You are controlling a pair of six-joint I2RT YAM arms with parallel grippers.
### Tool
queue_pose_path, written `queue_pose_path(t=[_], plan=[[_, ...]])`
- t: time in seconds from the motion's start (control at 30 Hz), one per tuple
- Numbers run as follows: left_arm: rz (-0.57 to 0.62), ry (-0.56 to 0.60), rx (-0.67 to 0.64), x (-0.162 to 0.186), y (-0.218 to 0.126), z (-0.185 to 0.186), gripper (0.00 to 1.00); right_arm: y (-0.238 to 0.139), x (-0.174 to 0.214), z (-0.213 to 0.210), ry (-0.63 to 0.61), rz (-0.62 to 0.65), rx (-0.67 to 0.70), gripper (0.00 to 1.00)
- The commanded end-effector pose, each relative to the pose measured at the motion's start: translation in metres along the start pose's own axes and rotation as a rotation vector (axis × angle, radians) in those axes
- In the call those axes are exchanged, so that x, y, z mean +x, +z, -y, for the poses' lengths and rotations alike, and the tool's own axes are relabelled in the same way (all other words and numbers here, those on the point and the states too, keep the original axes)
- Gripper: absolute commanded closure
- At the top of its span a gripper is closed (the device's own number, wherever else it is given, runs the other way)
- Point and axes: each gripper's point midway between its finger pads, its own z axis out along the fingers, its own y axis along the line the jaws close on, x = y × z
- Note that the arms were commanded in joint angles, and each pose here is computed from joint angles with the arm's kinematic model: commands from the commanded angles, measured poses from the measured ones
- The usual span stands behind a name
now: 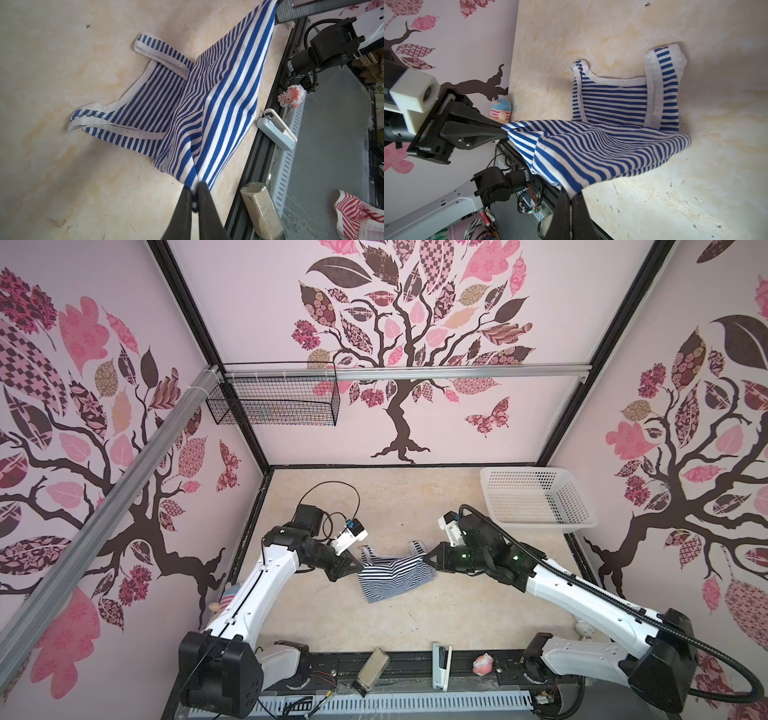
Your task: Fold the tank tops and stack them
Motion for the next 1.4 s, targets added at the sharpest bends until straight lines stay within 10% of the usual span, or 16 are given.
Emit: queue_pose_path(t=[0.0, 0.97, 1.1, 1.37], plan=[[0.032, 0.028, 0.039, -0.015, -0.007, 0.004, 0.89, -0.006, -0.016, -0.012, -0.019, 0.014, -0.036, 1.0], [-0.068, 0.099, 0.157, 0.029, 0.003, 0.069, 0.84, -0.042, 0.061, 0.02, 0.064, 0.002, -0.198, 1.0], [-0.078, 0.114, 0.186, 0.028, 0.003, 0.074, 0.59, -0.04, 0.061, 0.024, 0.063, 0.0, -0.176, 1.0], [-0.19, 0.239, 0.202, 0.044, 0.014, 0.101, 0.51, -0.037, 0.058, 0.027, 0.06, 0.007, -0.151, 1.0]])
